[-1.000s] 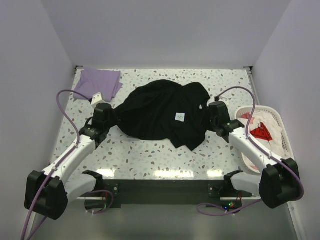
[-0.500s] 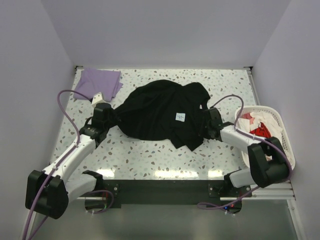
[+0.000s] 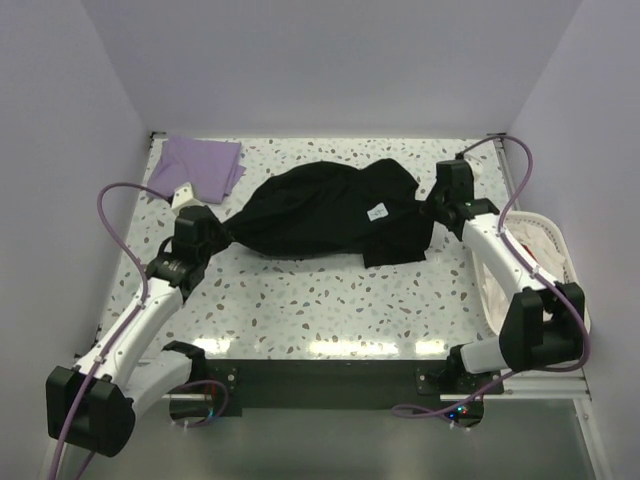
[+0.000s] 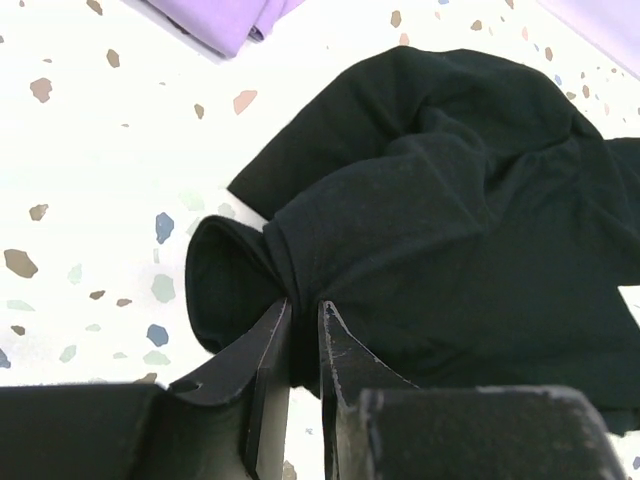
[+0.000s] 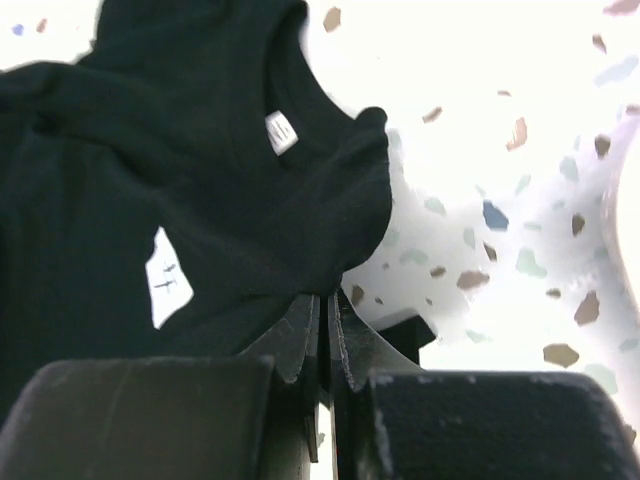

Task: Fold and stack the t-shirts
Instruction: Flatten the tshirt out

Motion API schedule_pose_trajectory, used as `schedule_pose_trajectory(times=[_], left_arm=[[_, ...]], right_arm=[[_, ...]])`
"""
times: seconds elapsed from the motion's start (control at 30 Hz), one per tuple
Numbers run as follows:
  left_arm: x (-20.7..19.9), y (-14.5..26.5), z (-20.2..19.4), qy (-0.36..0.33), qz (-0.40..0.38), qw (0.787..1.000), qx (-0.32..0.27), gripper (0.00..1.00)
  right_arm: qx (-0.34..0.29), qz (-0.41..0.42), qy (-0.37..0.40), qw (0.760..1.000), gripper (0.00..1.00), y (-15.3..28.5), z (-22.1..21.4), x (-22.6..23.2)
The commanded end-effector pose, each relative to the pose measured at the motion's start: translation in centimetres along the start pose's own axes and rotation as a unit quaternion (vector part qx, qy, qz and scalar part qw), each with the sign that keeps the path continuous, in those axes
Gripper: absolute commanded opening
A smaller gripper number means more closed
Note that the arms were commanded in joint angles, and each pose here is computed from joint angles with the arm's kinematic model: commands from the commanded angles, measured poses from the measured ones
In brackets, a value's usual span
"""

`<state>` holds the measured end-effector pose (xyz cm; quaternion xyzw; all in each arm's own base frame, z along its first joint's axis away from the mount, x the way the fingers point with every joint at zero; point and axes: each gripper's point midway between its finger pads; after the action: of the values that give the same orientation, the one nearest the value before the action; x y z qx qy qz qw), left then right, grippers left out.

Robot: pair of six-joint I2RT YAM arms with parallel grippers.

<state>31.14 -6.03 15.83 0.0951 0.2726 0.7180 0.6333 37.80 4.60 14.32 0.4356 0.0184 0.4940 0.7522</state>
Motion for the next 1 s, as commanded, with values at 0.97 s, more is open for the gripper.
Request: schedule_pose_trajectory(times=[0.97], left_arm=[[3.8, 1.6, -13.3, 0.113, 0.005, 0.988, 0.11, 0.6]], right_arm=[[0.033, -0.054, 0.037, 0.997, 0.22, -6.1, 3.0, 0.5]])
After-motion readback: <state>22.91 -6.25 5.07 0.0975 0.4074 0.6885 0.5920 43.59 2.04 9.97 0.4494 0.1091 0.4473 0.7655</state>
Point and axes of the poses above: each gripper's point midway between its finger pads, its own y axis back along the fingers, its own x axis along the line the jaws close on, z = x × y, and after that the axes turned 13 degrees about -y, right-handed
